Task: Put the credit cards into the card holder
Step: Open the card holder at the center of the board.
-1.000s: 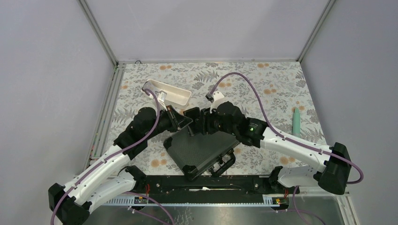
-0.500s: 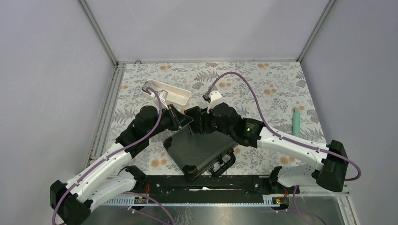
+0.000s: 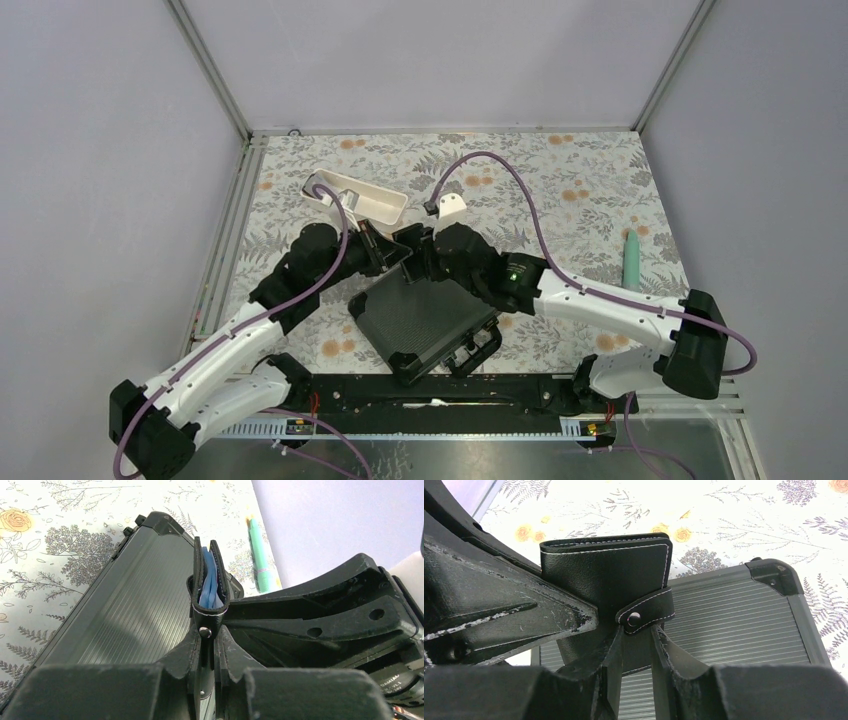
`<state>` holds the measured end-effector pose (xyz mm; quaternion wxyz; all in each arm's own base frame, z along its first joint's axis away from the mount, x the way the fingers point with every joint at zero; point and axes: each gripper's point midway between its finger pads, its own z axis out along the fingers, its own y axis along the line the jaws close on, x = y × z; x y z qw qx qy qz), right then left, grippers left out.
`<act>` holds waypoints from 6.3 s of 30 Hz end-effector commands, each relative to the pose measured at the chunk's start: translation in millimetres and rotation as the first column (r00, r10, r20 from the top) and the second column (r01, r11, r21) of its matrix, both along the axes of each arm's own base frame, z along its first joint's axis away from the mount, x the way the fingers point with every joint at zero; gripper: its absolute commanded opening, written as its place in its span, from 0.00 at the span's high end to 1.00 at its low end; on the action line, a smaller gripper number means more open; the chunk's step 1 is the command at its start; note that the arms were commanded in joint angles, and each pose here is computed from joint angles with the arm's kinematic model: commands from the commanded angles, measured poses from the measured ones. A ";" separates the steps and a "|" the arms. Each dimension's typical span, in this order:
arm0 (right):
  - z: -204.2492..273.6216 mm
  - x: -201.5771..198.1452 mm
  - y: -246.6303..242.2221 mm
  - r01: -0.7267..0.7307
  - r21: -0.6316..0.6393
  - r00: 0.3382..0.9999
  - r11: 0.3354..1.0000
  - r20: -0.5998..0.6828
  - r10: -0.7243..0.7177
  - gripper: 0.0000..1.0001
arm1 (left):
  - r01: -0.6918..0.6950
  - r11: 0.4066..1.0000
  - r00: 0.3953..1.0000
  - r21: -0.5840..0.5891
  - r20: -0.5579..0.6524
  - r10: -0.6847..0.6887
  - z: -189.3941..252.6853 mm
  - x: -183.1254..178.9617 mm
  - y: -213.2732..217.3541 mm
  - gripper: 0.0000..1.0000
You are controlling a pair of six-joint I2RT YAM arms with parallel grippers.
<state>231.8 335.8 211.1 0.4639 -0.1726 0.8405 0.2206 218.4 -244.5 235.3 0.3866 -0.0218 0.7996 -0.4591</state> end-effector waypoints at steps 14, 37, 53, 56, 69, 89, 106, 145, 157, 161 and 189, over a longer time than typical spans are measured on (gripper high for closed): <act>20.8 45.8 -22.1 0.302 -0.041 0.940 0.953 0.182 -0.290 1.00 | 0.144 0.984 0.989 -0.102 0.030 -0.142 31.7 -16.8 -25.5 1.00; 2.1 61.2 -83.5 0.469 -0.167 0.877 0.867 0.201 -0.436 1.00 | 0.012 0.999 0.996 0.041 -0.086 -0.009 -5.8 -7.4 -3.6 1.00; -13.0 4.7 -81.4 0.028 0.237 0.969 0.971 -0.247 0.032 0.17 | 0.092 0.996 0.978 0.020 -0.192 -0.086 -42.6 -21.7 -12.8 0.97; -14.7 -10.2 -65.1 -0.063 0.328 0.952 0.943 -0.265 0.155 0.19 | 0.090 0.996 0.976 0.023 -0.200 -0.084 -46.6 -22.5 -10.8 0.97; -57.0 -7.7 -59.4 -0.059 0.290 0.929 0.955 -0.334 0.159 0.46 | 0.087 0.995 0.974 0.037 -0.212 -0.078 -54.9 -24.9 -5.4 0.97; -67.4 10.4 -44.3 -0.053 0.312 0.933 0.949 -0.324 0.159 0.75 | 0.085 0.994 0.973 0.073 -0.219 -0.067 -66.1 -21.6 -0.4 0.97; -64.0 -1.0 -53.0 -0.017 0.329 0.926 0.944 -0.352 0.140 1.00 | -0.071 0.915 0.990 0.397 -0.081 0.112 -50.9 7.7 45.6 0.03; -69.7 -7.7 -81.5 0.045 0.243 0.939 0.969 -0.342 0.042 1.00 | -0.043 0.756 0.994 0.653 -0.050 0.100 -68.8 -10.8 30.8 0.02; -74.2 -6.6 -84.5 0.055 0.220 0.937 0.974 -0.349 0.026 1.00 | -0.124 0.663 0.986 0.739 0.019 0.163 -65.2 -0.3 57.3 0.21; -75.5 -6.7 -86.3 0.060 0.210 0.936 0.976 -0.351 0.018 1.00 | -0.171 0.631 0.977 0.757 0.048 0.207 -63.6 2.6 75.5 0.21; -80.1 -6.0 -84.8 0.058 0.197 0.931 0.979 -0.365 0.019 1.00 | 0.013 0.832 0.999 0.554 0.028 -0.034 -16.0 8.1 -11.5 0.16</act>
